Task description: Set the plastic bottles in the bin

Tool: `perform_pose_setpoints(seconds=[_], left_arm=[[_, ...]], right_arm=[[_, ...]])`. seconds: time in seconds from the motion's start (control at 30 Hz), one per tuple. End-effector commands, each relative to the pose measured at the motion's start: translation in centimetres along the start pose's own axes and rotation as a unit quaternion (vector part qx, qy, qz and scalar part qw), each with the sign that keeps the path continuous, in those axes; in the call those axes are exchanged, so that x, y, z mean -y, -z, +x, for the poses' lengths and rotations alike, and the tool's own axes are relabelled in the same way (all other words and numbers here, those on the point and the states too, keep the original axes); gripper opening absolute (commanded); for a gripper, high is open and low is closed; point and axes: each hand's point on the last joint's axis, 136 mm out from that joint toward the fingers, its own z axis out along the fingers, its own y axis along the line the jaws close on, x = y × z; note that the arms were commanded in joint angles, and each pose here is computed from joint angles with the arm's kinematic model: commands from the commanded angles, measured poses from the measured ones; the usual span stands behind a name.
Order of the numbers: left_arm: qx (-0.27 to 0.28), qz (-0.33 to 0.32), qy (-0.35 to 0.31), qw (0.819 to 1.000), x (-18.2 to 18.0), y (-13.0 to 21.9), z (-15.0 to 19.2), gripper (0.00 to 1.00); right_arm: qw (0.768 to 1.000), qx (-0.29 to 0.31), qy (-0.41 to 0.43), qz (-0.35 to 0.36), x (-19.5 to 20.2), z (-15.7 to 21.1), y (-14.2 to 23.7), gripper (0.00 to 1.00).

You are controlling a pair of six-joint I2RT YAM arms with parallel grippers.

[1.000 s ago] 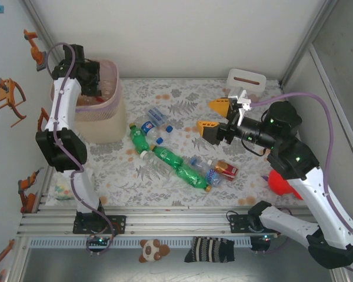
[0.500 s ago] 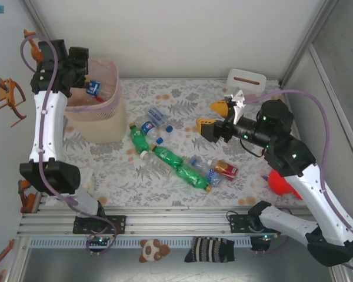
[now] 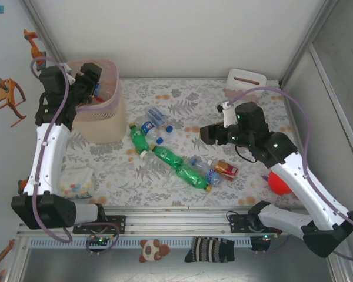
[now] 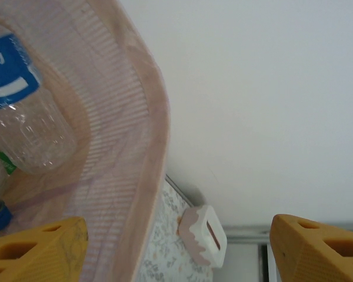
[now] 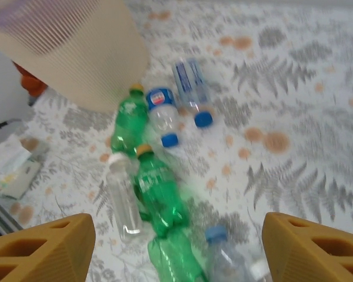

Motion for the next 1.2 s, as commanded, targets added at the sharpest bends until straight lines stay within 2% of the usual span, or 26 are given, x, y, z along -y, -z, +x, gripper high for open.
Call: perform_pose_setpoints(seconds=[0.0,0.17,0.3,0.43,0.83,1.17], left_arm=[[-0.033,0.085,-0.081,0.993,3.0,1.6,2.1,0.80],[-0.086,0.109,-0.105,0.985,2.5,2.3,5.4,0.80],[-0.128,0.133,-0.133,0.974,2.0,3.0,8.2,0.81],[-0.141,0.134,-0.150,0.969,1.0,3.8,10.1,0.81],[-0.153,0.125,-0.152,0.969,-0.8,6.5,12.6,0.81],[-0.158,0.124,-0.144,0.969,-1.2,7.9,13.6,0.81]], right_arm=[[0.997,-0.066,-0.022,0.045,1.8,3.2,-0.7,0.68],[0.986,-0.154,-0.007,0.068,2.6,6.3,-2.8,0.62],[0.968,-0.236,0.015,0.085,2.9,8.3,-5.0,0.57],[0.949,-0.294,0.057,0.100,3.0,9.7,-7.2,0.47],[0.912,-0.379,0.119,0.104,3.1,12.8,-13.2,0.47],[0.888,-0.421,0.142,0.116,4.2,15.1,-16.5,0.48]])
